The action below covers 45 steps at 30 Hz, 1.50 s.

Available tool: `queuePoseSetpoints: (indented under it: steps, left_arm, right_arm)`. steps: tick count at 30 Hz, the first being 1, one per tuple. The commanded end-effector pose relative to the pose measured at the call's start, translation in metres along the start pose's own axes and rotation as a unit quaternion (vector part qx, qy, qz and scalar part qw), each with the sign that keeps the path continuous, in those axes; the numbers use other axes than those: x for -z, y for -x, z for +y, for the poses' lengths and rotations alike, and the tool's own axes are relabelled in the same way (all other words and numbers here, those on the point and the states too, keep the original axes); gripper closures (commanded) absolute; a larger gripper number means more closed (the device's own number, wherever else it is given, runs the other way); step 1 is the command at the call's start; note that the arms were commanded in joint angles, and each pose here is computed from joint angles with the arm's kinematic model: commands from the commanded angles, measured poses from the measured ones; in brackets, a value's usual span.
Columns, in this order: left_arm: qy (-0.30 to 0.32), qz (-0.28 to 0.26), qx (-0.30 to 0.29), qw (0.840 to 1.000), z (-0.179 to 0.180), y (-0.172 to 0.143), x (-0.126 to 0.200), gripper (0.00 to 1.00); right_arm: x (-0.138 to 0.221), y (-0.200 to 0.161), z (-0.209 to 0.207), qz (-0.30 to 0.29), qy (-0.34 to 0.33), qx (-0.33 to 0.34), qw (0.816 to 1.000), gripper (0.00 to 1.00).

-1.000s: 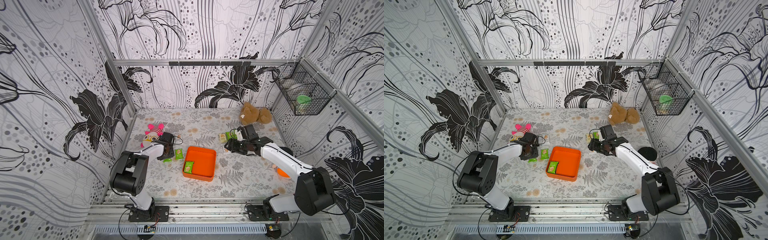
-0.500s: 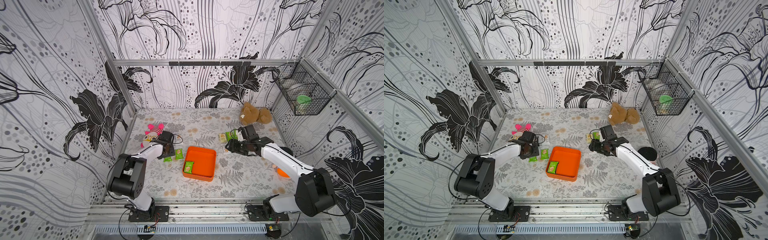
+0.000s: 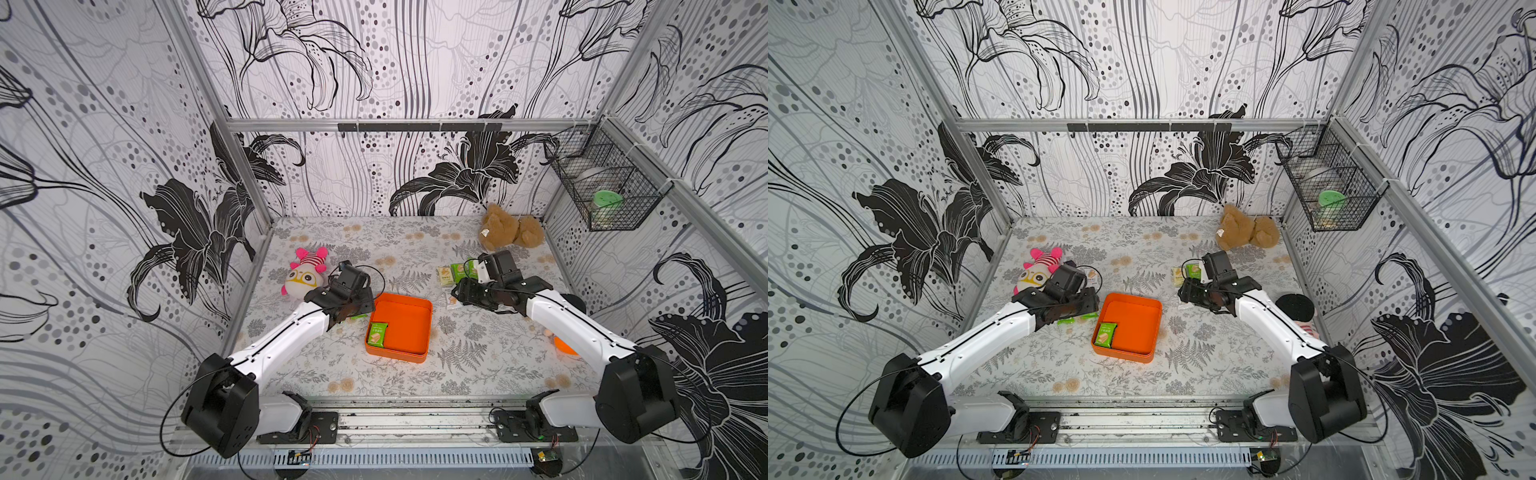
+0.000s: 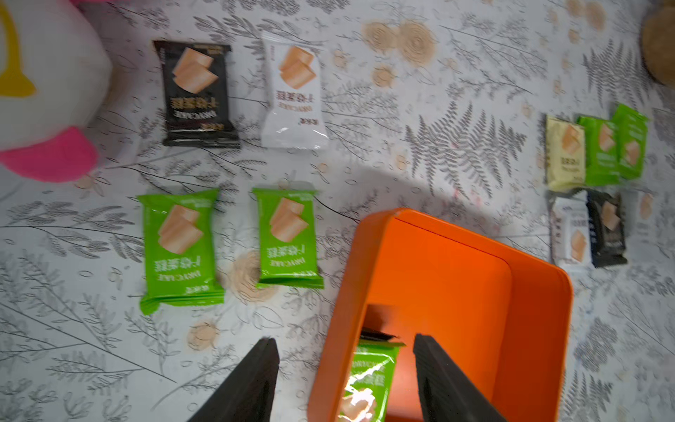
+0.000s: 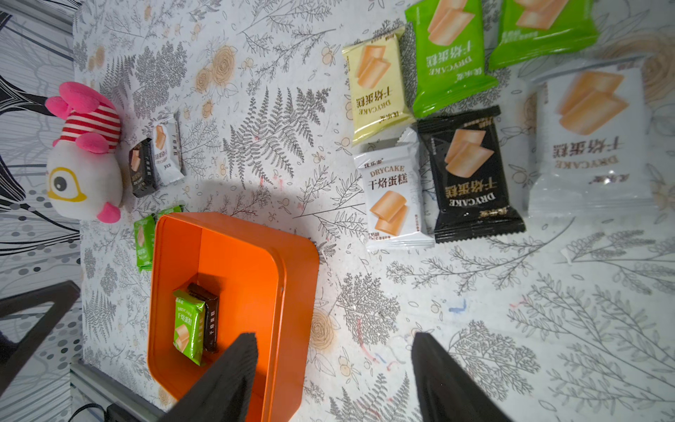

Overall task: Take the cookies out of the storage box
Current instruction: Place the cookie at the center of the board, then pick up the cookie from the storage box.

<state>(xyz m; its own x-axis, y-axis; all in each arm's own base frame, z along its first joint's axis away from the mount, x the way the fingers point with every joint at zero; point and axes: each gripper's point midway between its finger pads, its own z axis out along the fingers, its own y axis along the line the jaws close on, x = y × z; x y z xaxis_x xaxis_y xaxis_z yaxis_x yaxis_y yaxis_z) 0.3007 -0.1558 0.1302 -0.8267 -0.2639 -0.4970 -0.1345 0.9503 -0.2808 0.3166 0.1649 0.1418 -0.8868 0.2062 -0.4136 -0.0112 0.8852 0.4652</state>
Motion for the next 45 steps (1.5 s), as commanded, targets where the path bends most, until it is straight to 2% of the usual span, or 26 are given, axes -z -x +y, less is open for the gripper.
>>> queuePoseSetpoints:
  steps: [1,5,10,16,22,35,45]
  left_arm:
    - [-0.006,0.005,0.02,1.0,-0.015,-0.014,0.006,0.36]
    - [0.008,0.024,-0.003,1.0,-0.03,-0.04,0.001,0.36]
    - [0.057,0.041,-0.024,0.997,-0.032,-0.065,-0.013,0.36]
    - [0.139,0.042,-0.069,0.987,-0.025,-0.068,-0.025,0.35]
    - [0.173,0.05,-0.091,0.979,-0.018,-0.072,-0.037,0.34]
    - [0.15,0.078,-0.092,0.981,-0.026,-0.09,-0.06,0.34]
    - [0.124,0.081,-0.085,0.985,-0.047,-0.093,-0.063,0.34]
  right_arm:
    - [0.007,-0.002,0.002,-0.008,0.009,-0.001,1.0,0.27]
    - [0.011,-0.005,0.001,-0.009,0.009,-0.001,1.0,0.27]
    - [0.015,-0.008,-0.003,-0.01,0.003,0.0,1.0,0.27]
    - [0.014,-0.009,-0.005,-0.007,-0.002,0.002,1.0,0.27]
    - [0.01,-0.009,-0.008,-0.003,-0.012,0.008,1.0,0.27]
    - [0.004,-0.007,-0.011,0.007,-0.024,0.02,0.999,0.27]
    - [0.006,-0.007,-0.014,0.008,-0.034,0.028,0.999,0.27]
